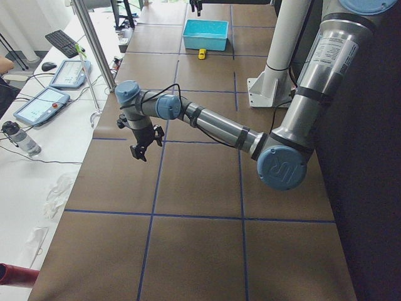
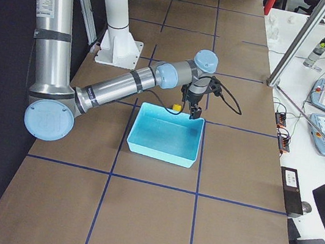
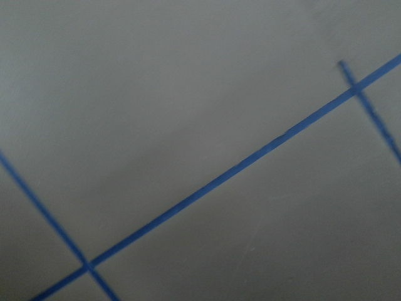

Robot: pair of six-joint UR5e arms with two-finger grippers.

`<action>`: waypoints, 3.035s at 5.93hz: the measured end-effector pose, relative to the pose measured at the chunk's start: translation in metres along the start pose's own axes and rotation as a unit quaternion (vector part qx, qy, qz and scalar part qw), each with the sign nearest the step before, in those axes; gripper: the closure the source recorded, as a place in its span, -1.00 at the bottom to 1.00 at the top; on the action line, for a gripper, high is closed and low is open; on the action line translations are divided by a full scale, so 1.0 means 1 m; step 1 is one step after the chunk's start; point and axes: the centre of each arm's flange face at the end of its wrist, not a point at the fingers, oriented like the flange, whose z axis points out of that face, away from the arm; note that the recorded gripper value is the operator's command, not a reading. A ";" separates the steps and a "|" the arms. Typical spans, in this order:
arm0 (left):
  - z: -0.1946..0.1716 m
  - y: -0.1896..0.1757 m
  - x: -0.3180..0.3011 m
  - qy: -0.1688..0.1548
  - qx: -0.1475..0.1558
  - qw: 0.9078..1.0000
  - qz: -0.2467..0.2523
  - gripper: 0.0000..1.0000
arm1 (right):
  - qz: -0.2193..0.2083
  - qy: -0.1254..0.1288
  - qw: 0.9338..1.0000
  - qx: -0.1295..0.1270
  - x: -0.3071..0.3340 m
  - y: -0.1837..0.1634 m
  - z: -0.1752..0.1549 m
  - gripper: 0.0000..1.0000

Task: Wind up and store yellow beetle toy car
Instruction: 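Move the right gripper toward the yellow car beside the bin, then lower the right gripper around the yellow car and close it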

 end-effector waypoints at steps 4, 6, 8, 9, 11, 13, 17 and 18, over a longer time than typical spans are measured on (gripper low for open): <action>0.035 0.136 -0.083 0.057 -0.009 0.974 -0.218 -1.00 | -0.104 0.064 0.993 0.001 -0.076 -0.047 0.030 -1.00; 0.047 0.168 -0.110 0.019 -0.003 0.962 -0.274 -1.00 | -0.127 0.069 0.989 0.003 -0.085 -0.046 0.031 -1.00; 0.051 0.186 -0.126 0.003 0.000 0.954 -0.301 -1.00 | -0.137 0.025 0.990 -0.017 -0.114 -0.045 0.037 -1.00; 0.055 0.193 -0.130 0.003 -0.003 0.952 -0.306 -1.00 | -0.143 0.005 0.989 -0.035 -0.131 -0.047 0.044 -1.00; 0.060 0.200 -0.131 0.004 -0.007 0.951 -0.309 -1.00 | -0.212 -0.020 0.975 -0.061 -0.179 -0.045 0.073 -1.00; 0.055 0.196 -0.128 0.002 0.001 0.954 -0.299 -1.00 | -0.331 -0.007 0.940 -0.081 -0.189 -0.039 0.098 -1.00; 0.047 0.188 -0.123 0.000 0.018 0.966 -0.257 -1.00 | -0.431 0.068 0.887 -0.150 -0.167 -0.032 0.164 -1.00; 0.046 0.187 -0.123 0.001 0.018 0.966 -0.257 -1.00 | -0.441 0.086 0.879 -0.159 -0.163 -0.033 0.171 -1.00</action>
